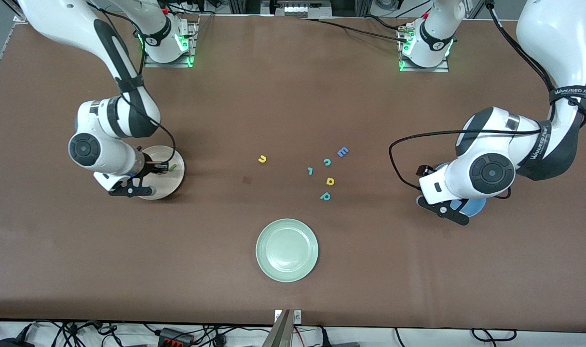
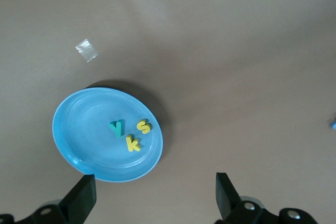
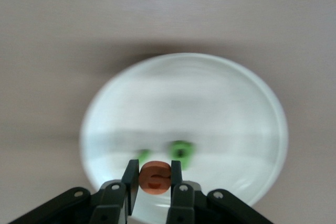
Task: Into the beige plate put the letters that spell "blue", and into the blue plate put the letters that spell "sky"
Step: 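Drop the orange e on the beige plate while the left gripper withdraws, then move the right gripper to the yellow u and lower onto it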
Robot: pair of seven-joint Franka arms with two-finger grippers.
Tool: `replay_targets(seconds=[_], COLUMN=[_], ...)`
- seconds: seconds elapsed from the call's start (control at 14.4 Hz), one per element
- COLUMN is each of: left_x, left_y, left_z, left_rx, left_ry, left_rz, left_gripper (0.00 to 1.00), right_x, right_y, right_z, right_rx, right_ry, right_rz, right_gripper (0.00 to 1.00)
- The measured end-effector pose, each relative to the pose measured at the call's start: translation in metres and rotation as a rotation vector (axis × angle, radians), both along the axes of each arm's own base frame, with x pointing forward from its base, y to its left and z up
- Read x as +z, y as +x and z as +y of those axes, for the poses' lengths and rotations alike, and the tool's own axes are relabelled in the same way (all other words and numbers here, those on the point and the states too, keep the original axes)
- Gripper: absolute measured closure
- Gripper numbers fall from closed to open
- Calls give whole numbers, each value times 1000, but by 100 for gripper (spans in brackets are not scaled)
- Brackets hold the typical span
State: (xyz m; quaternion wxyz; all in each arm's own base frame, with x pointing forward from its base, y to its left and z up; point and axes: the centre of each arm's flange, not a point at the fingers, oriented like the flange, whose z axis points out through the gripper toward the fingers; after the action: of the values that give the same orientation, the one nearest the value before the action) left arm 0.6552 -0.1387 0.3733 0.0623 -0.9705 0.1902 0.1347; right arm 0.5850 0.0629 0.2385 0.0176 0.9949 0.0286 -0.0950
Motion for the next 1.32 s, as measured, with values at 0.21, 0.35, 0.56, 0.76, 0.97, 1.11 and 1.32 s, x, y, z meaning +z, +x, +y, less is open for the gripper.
replay_targets(seconds=[0.21, 0.35, 0.56, 0.76, 0.97, 1.11, 1.32], left_x=[32, 63, 108, 149, 177, 188, 196], left_y=[0, 1, -4, -11, -22, -25, -27], left_z=[-8, -3, -6, -8, -4, 17, 71], left_rx=[70, 90, 97, 176, 313, 407, 433], left_ry=[-44, -43, -31, -3, 4, -33, -78], left_rz=[24, 25, 5, -34, -62, -87, -219], left_gripper=[0, 0, 0, 0, 0, 0, 0], right_x=[-15, -27, -40, -42, -38, -26, 2], right_y=[-1, -2, -4, -4, -1, 6, 14], right_z=[-22, -27, -31, -40, -43, -32, 31], right_rx=[35, 35, 39, 46, 40, 53, 80], right_ry=[-15, -14, -18, -21, -20, -13, 26], right_rz=[24, 37, 55, 58, 48, 21, -36], right_gripper=[72, 72, 72, 70, 43, 23, 0])
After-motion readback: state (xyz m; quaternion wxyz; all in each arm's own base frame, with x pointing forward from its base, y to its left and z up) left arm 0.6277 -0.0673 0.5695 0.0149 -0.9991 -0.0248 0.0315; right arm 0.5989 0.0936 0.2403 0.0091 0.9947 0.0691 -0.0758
